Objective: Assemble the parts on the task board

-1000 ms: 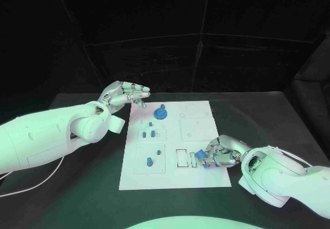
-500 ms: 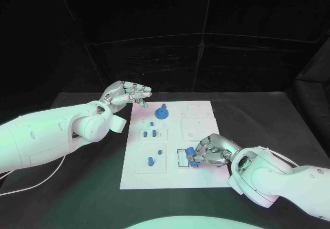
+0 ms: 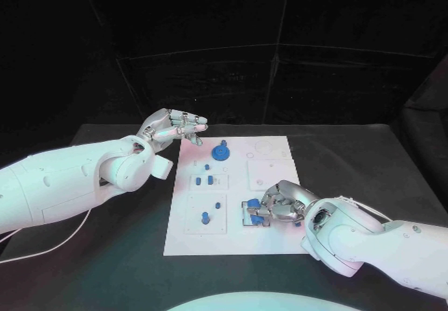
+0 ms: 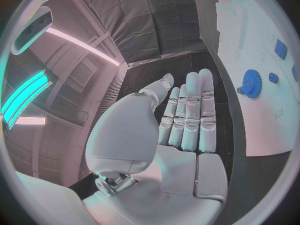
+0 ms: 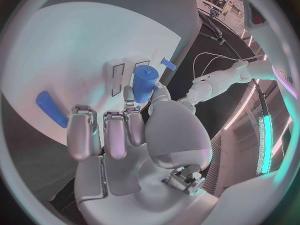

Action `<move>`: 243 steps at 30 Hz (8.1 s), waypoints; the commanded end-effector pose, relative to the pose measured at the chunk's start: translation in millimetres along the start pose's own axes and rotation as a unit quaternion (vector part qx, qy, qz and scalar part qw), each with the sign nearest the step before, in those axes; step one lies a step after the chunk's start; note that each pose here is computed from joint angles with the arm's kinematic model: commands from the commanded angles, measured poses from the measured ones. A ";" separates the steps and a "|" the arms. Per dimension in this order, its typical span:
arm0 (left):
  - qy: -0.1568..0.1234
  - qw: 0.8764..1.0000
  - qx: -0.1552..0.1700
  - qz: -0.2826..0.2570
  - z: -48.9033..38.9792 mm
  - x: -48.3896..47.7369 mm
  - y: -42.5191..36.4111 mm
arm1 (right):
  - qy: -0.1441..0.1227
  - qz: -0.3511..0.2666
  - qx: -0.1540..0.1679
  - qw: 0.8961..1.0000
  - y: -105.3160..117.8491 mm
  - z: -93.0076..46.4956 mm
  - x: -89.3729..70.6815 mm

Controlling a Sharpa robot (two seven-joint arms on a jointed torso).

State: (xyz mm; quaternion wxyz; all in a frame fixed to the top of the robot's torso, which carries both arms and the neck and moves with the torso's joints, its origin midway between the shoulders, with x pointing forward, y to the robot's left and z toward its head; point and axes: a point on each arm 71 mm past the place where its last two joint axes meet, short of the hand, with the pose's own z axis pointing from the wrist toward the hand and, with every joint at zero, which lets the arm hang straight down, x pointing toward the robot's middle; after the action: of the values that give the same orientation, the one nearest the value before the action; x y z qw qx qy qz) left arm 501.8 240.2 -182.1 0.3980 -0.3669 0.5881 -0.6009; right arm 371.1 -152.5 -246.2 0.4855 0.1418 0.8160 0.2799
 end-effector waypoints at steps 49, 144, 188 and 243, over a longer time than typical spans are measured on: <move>0.007 1.000 0.001 -0.005 -0.3 -0.6 -0.8 | -0.065 -0.012 -0.012 0.998 -65.1 -45.3 -56.1; 0.009 1.000 -0.005 -0.006 -2.9 -2.8 3.0 | -0.038 0.000 0.010 0.999 -31.7 -22.9 -7.8; 0.013 1.000 -0.008 -0.008 -2.2 -0.8 3.4 | -0.013 -0.020 0.046 0.999 -23.9 -3.0 6.7; 0.011 1.000 -0.008 -0.007 -2.3 -2.9 3.6 | -0.010 -0.010 0.014 1.000 -20.3 -11.1 4.8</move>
State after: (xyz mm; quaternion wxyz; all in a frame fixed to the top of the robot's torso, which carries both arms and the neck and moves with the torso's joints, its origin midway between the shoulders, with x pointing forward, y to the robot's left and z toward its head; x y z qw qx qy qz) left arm 501.1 244.8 -186.9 0.3880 -0.3692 0.5961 -0.5981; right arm 359.7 -169.8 -258.0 0.4962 0.1456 0.8167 0.2561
